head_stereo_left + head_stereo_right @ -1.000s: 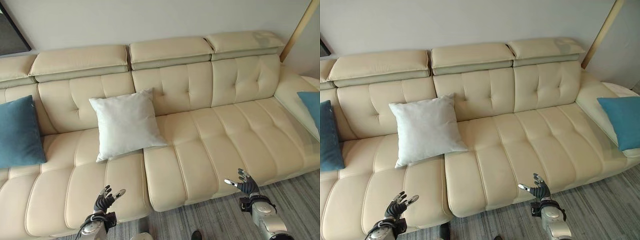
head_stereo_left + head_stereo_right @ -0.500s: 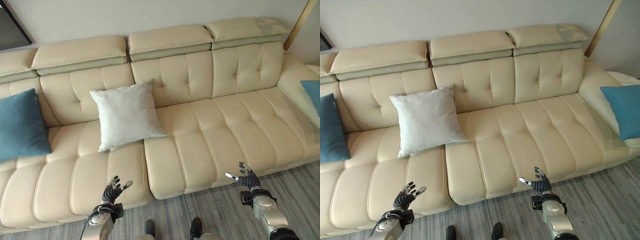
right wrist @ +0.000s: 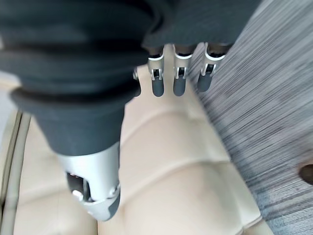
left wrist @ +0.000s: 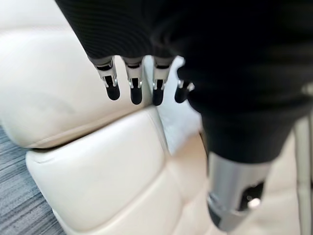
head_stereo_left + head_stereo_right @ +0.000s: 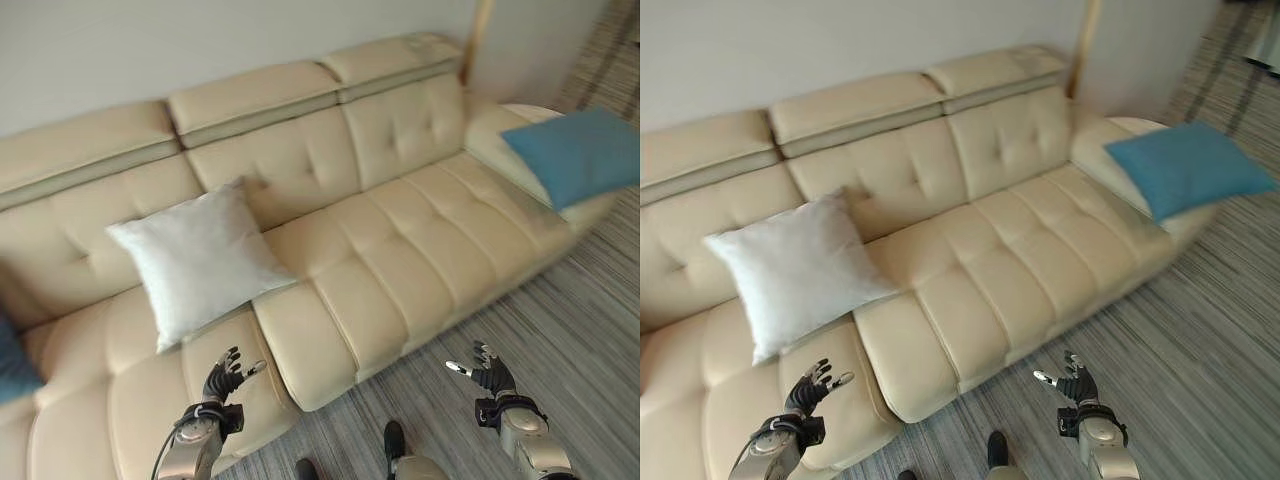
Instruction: Pick up all the scattered cushions and arrange them neatly on the sofa.
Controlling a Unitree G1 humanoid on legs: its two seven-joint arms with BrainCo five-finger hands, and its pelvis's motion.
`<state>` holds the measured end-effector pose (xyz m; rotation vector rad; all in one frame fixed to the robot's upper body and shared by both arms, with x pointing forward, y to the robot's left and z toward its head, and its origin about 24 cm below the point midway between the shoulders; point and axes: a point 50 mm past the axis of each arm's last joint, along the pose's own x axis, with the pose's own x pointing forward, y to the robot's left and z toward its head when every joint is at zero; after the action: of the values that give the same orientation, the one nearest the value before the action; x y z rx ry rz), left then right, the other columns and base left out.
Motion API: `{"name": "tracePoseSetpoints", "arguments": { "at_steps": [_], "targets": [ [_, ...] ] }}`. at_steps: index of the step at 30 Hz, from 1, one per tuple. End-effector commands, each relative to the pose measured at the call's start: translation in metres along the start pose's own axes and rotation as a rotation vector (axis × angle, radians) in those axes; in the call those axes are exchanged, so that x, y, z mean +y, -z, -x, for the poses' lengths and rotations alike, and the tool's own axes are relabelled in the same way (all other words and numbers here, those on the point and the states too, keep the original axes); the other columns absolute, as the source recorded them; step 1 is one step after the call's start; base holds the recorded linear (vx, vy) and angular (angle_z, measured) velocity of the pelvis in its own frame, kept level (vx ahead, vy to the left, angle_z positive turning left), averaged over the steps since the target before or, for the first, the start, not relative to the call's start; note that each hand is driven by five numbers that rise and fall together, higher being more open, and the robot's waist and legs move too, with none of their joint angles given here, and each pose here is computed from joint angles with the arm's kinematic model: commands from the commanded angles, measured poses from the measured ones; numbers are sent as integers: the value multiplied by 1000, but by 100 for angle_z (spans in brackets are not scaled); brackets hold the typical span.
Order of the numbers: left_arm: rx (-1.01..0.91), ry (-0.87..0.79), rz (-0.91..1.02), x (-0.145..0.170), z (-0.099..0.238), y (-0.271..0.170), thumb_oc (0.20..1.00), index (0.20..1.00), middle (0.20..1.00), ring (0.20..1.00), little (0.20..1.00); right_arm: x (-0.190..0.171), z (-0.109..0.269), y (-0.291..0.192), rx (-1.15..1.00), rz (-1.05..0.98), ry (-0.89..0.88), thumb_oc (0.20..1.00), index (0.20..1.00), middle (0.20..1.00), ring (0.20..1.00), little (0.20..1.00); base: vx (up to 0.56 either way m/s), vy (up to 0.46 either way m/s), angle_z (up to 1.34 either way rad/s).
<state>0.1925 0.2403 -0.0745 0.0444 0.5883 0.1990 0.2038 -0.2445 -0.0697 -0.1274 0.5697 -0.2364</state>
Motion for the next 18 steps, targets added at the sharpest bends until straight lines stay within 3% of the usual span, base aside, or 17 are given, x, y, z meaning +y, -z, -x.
{"name": "tracePoseSetpoints", "arguments": {
  "at_steps": [1, 7, 10, 12, 18],
  "targets": [
    [-65, 17, -69, 4, 2, -10, 1000, 1000, 1000, 1000, 1000, -17, -3, -11, -38, 48, 38, 1000, 1000, 1000, 1000, 1000, 117, -100, -171],
    [-121, 38, -85, -2, -7, -32, 1000, 1000, 1000, 1000, 1000, -20, -2, -6, -15, 57, 52, 1000, 1000, 1000, 1000, 1000, 248, -290, -110],
    [-99, 41, -45, -6, -6, -25, 1000, 1000, 1000, 1000, 1000, -17, -2, -11, -40, 66, 26, 1000, 1000, 1000, 1000, 1000, 400, -476, -9],
    [-85, 36, -17, -7, -3, -19, 1000, 1000, 1000, 1000, 1000, -8, -3, -21, -81, 85, -22, 1000, 1000, 1000, 1000, 1000, 405, -353, -164],
    [-41, 28, 29, -15, 4, -1, 1000, 1000, 1000, 1000, 1000, 5, -7, -32, -124, 103, -61, 1000, 1000, 1000, 1000, 1000, 348, 6, -155]
  ]
}}
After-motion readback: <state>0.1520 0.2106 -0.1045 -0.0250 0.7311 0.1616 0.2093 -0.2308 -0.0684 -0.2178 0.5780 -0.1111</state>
